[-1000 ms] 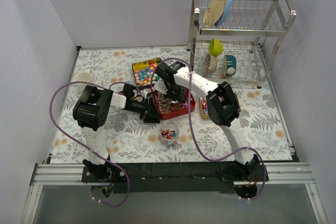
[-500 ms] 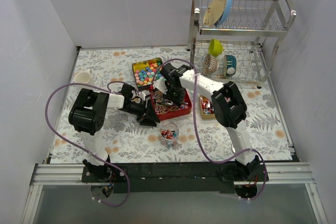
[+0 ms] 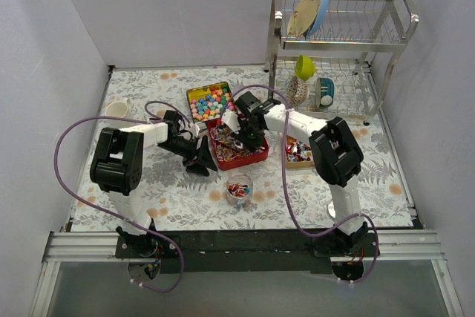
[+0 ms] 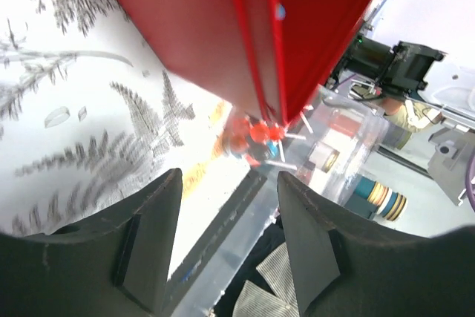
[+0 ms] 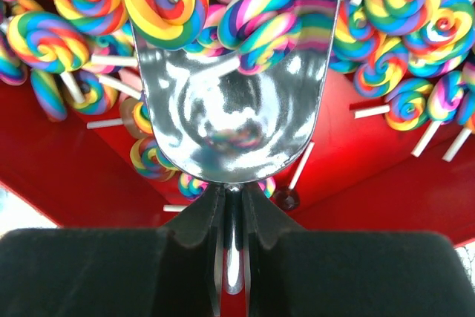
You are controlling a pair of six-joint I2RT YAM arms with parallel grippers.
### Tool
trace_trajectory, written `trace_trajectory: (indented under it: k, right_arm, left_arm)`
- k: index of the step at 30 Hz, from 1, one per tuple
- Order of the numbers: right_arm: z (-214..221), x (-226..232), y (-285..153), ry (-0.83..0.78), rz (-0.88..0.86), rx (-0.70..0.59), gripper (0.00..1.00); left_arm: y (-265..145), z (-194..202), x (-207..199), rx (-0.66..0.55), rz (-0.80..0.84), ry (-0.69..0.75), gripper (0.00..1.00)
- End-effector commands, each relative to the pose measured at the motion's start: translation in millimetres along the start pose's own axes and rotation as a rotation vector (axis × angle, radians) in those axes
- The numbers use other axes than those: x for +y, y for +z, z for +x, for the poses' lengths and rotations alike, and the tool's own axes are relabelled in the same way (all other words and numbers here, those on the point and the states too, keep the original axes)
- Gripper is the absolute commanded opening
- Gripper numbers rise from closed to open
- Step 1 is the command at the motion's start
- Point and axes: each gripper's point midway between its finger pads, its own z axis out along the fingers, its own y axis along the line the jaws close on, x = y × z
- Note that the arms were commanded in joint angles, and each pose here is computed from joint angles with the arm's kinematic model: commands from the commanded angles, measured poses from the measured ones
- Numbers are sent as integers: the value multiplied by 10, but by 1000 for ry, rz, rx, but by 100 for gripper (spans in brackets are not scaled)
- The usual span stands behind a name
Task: Pack the candies
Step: Scoop the fake candies from the storage box, then place the fake candies in the packing bottle.
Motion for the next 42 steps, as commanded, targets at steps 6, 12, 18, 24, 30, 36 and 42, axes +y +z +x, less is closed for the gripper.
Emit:
trace_trajectory:
  k: [6,12,18,24,30,36,42]
  right_arm:
    - [-83,26,-202,27,15,-113,1]
    - [-269,-114,-489,24,76,-248,1]
    - [-312,-33,-783,-16,100,-372,1]
    - [-207,103,-1023,-90,83,-366,1]
    - [136,372,-1283,-258,11,-259,1]
    - [460,414,-1549,-372,37,-129,1]
    - [588,465,-1709,-554,57,-6,1]
  left_arm:
    - [-368,-175,-324,-59,69,73,56]
    - [-488,-241,-376,-82,82,100,56]
    - [-600,-340,-380,-116,81,123,56]
    - [-634,-462,-368,-156,60,167,58]
    - [-647,-542,-286,-190,0,185,58]
    - [-682,-493,-258,-208,-32,199,58]
    - [-712,-463,-125,-248,-74,182,58]
